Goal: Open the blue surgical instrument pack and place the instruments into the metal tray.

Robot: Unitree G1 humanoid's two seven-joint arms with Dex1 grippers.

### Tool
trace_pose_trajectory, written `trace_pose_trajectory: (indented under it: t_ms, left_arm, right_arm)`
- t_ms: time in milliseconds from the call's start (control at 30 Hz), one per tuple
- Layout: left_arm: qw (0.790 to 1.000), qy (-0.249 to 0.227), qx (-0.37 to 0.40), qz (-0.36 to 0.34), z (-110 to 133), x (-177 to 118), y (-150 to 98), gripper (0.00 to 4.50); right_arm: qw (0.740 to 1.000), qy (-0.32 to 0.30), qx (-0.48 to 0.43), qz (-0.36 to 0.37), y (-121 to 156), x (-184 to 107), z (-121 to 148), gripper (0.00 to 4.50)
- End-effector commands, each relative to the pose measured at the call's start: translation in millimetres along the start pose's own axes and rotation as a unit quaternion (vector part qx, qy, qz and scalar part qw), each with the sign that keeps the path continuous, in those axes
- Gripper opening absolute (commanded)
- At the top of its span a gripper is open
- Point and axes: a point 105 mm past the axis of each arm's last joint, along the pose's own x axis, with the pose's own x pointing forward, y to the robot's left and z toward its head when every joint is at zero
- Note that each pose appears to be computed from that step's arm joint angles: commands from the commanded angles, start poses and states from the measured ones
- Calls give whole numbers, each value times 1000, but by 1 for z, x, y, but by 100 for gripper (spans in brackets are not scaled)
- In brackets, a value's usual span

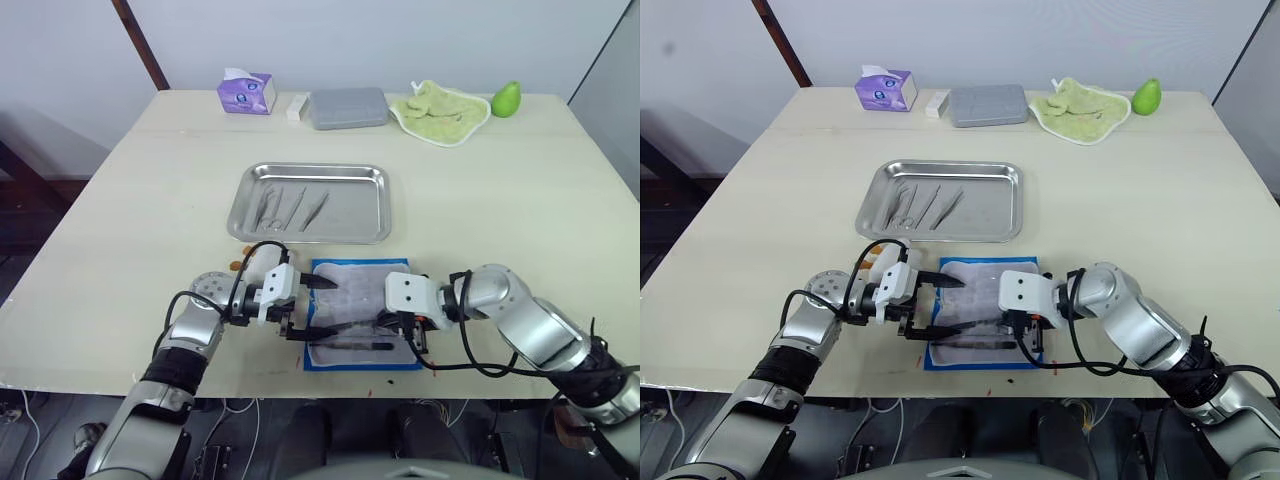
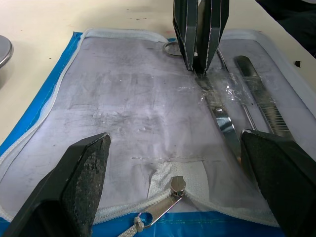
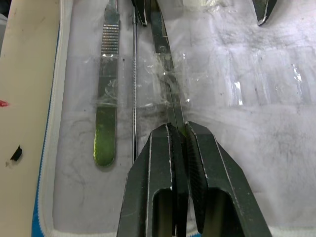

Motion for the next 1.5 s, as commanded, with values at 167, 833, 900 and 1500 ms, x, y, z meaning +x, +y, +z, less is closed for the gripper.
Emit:
trace_pose_trajectory:
  t_ms: [167,833,900,1500]
  left_arm:
    - [998,46,-46,-23,-27,3,-15,450]
    - [997,46,-48,-27,-26,6,-17,450]
    - [997,46,-49,-27,-27,6,-17,450]
    - [998,42,-51,-21,-26,5,-16,450]
  right_arm:
    - [1000,10,-2,2,0,-7,-1,5]
    - [999,32,6,-13,1,-24,-48,5]
    - [999,29,6,-15,1,-26,-46,5]
    - [999,-26,35,-14,-2,-35,2,5]
